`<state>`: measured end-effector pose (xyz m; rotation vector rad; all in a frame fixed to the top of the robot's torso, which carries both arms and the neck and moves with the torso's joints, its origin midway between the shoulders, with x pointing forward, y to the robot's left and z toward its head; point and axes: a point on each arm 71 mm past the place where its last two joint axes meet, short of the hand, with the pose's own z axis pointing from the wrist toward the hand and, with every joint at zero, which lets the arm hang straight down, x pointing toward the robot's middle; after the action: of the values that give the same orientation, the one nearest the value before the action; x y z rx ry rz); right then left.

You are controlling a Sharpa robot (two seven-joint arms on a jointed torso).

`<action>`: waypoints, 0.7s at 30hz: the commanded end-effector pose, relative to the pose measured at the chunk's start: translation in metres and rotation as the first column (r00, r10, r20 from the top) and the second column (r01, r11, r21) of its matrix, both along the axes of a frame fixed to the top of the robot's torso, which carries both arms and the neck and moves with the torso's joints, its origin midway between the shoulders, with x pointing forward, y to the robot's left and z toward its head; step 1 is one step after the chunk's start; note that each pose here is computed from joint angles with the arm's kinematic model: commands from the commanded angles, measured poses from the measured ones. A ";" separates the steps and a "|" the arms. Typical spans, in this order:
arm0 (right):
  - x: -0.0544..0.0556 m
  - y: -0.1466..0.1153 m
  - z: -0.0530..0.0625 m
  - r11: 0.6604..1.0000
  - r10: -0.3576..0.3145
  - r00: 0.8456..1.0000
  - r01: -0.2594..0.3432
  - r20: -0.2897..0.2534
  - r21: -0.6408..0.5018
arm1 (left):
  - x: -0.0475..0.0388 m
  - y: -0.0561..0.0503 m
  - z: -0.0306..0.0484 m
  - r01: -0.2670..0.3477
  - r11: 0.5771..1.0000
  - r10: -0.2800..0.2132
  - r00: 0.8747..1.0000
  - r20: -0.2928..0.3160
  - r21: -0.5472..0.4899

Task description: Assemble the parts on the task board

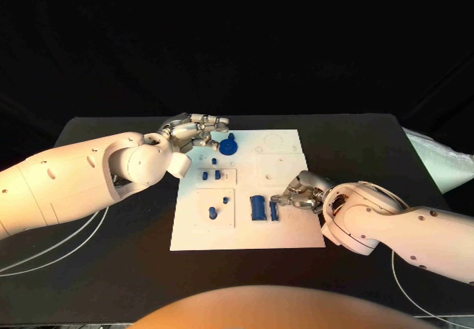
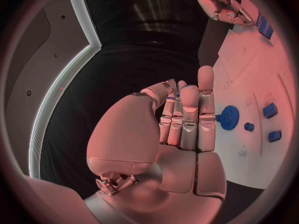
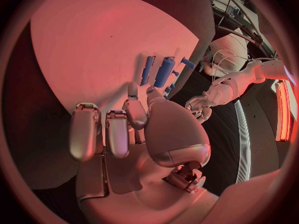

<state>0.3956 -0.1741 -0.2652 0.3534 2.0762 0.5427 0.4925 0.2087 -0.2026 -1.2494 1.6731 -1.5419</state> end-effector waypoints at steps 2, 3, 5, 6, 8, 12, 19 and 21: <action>0.000 0.001 0.002 1.000 0.011 0.999 -0.012 0.032 0.023 | -0.0006 -0.002 0.0004 0.022 1.000 -0.022 1.000 0.004 -0.005; 0.000 0.000 0.003 0.999 0.011 0.999 -0.013 0.038 0.032 | -0.0006 -0.002 0.0003 0.022 1.000 -0.022 1.000 0.004 -0.005; 0.000 -0.001 0.004 0.998 0.010 0.999 -0.014 0.050 0.068 | -0.0006 -0.002 0.0000 0.022 1.000 -0.021 1.000 0.004 -0.006; 0.000 -0.002 0.005 0.995 0.013 0.998 -0.018 0.054 0.102 | -0.0006 -0.002 -0.0001 0.020 1.000 -0.020 1.000 0.006 -0.006; 0.001 -0.004 0.008 0.983 0.019 0.998 -0.028 0.053 0.179 | -0.0004 -0.002 -0.0004 0.016 1.000 -0.015 1.000 0.010 -0.007; 0.006 -0.007 0.016 0.938 0.010 1.000 -0.017 0.023 0.347 | -0.0007 0.000 -0.0012 -0.021 1.000 0.023 0.999 0.048 -0.023; 0.037 -0.020 0.039 0.805 -0.048 0.999 0.023 0.026 0.593 | -0.0029 0.000 -0.0100 -0.113 0.992 0.117 0.990 0.077 -0.063; 0.053 -0.028 0.045 0.750 -0.082 0.996 0.043 0.028 0.660 | -0.0025 0.002 -0.0158 -0.150 0.987 0.154 0.986 0.065 -0.062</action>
<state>0.4419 -0.2028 -0.2280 0.6554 1.8602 1.0036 0.4870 0.2049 -0.2200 -1.2785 1.5785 -1.5483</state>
